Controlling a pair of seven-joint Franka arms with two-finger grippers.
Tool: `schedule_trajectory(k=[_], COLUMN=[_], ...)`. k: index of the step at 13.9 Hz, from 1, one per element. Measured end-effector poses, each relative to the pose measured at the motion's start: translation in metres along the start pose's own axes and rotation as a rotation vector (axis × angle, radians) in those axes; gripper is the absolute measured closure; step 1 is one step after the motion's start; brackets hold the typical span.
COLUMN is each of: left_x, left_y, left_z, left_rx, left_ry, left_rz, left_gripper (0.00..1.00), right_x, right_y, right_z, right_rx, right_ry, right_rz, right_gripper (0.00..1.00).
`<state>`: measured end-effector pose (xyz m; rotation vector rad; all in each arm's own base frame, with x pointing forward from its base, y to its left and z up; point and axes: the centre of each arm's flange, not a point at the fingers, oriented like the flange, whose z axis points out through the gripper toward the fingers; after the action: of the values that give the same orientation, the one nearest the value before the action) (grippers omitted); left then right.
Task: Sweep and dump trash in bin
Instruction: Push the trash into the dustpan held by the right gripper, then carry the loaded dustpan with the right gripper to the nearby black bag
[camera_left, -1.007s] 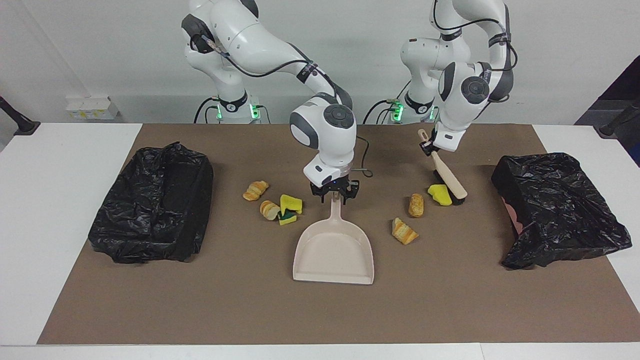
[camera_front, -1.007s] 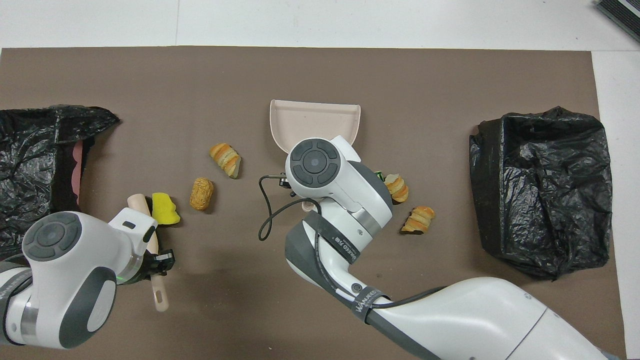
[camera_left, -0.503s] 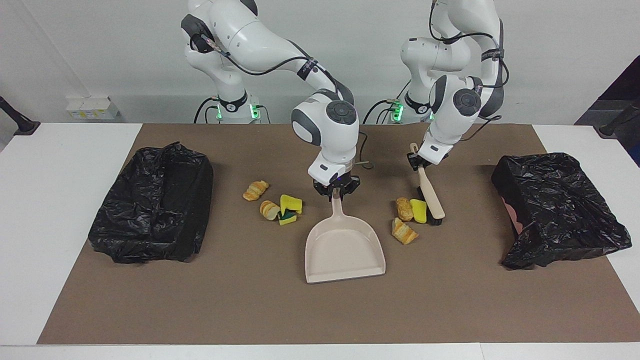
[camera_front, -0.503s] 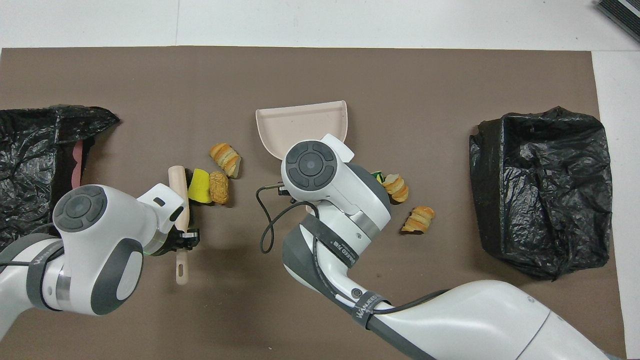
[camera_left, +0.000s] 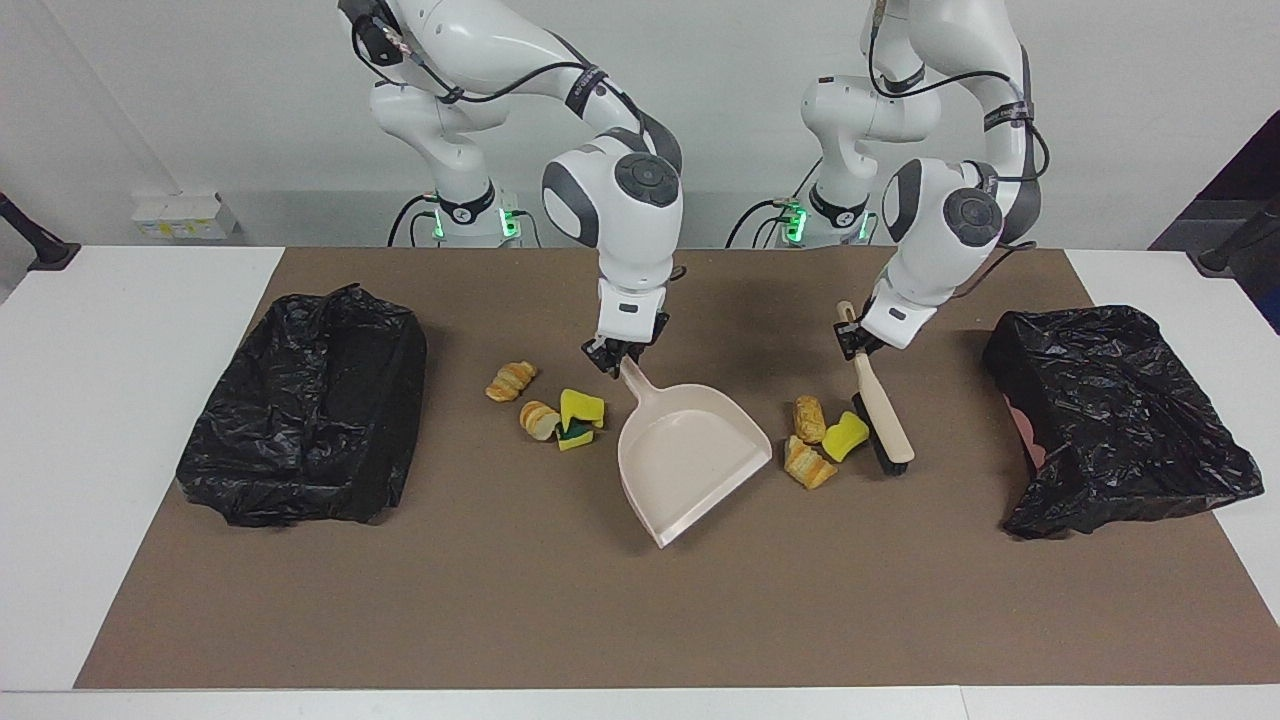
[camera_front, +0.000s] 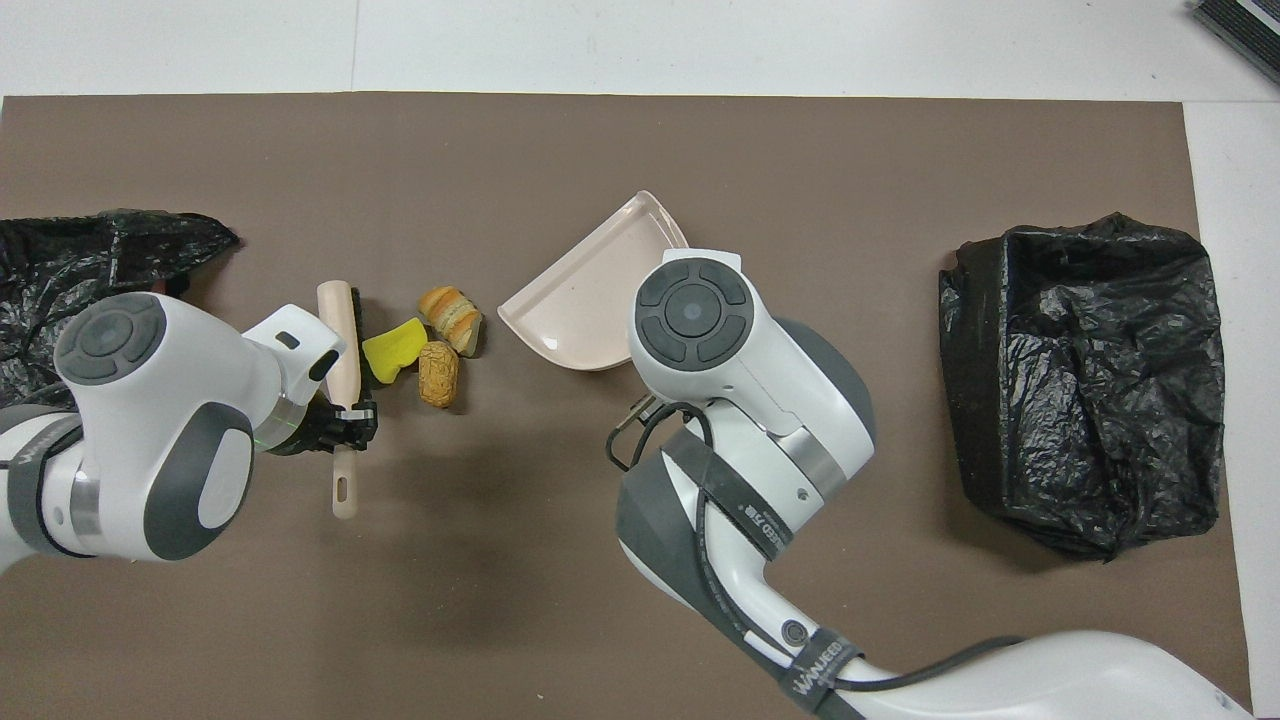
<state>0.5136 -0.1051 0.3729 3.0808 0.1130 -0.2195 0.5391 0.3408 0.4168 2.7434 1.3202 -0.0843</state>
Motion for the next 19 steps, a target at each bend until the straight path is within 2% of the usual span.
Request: schedule_trajectory(k=[2, 4, 8, 13, 19], left_x=[0.009, 0.014, 0.022, 0.007, -0.034], left_y=[-0.021, -0.035, -0.022, 0.030, 0.109], left_z=[0.002, 0.004, 0.024, 0.029, 0.035], left_rx=[-0.005, -0.008, -0.003, 0.011, 0.041], left_ry=[-0.001, -0.003, -0.008, -0.022, -0.084], left_rz=[0.050, 0.091, 0.201, 0.375, 0.559], left_gripper=[0.74, 0.74, 0.74, 0.74, 0.74], right_x=[-0.002, 0.002, 0.009, 0.015, 0.015], right_y=[-0.005, -0.016, -0.035, -0.052, -0.052], right_z=[0.011, 0.027, 0.050, 0.050, 0.050], right_rx=[0.006, 0.011, 0.028, 0.031, 0.032], right_ry=[-0.011, 0.008, 0.027, 0.039, 0.038], right_rz=[-0.099, -0.126, -0.161, -0.164, -0.160], right_gripper=[0.67, 0.67, 0.67, 0.67, 0.67])
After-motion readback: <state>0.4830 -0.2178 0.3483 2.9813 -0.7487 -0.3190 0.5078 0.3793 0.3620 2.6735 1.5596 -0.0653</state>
